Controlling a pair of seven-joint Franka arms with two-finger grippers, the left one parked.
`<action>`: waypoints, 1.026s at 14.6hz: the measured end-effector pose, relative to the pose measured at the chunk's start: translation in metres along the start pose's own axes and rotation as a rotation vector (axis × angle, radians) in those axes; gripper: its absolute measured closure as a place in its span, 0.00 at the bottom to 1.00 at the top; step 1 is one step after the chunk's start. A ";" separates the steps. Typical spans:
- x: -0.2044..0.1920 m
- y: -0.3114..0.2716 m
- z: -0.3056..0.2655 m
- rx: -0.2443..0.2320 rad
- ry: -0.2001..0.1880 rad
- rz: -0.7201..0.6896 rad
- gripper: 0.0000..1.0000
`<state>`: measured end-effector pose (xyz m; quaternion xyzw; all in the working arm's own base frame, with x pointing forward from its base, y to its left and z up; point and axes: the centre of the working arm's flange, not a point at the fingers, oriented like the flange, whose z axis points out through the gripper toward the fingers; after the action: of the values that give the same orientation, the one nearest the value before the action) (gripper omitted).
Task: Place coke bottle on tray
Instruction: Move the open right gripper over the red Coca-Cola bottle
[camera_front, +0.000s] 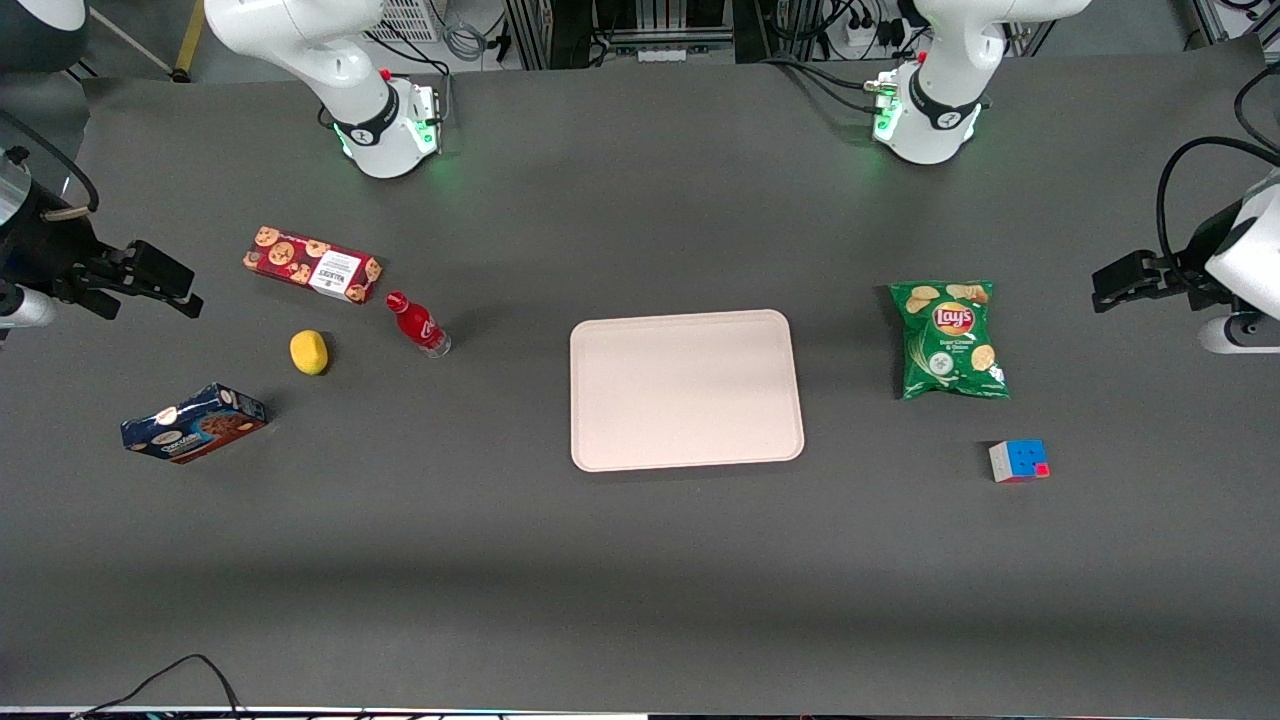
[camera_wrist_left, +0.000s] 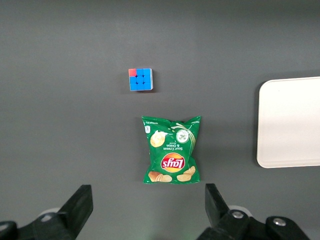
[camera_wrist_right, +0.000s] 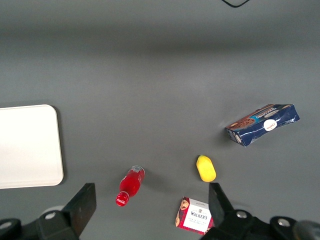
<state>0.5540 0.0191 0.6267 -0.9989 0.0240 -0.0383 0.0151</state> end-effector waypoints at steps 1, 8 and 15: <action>0.000 0.000 0.000 -0.001 -0.001 0.000 0.00; 0.001 -0.012 0.014 -0.007 -0.041 -0.021 0.00; -0.035 -0.080 0.091 -0.027 -0.172 -0.074 0.00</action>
<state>0.5303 0.1030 0.5359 -0.9988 -0.0136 0.0476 0.0024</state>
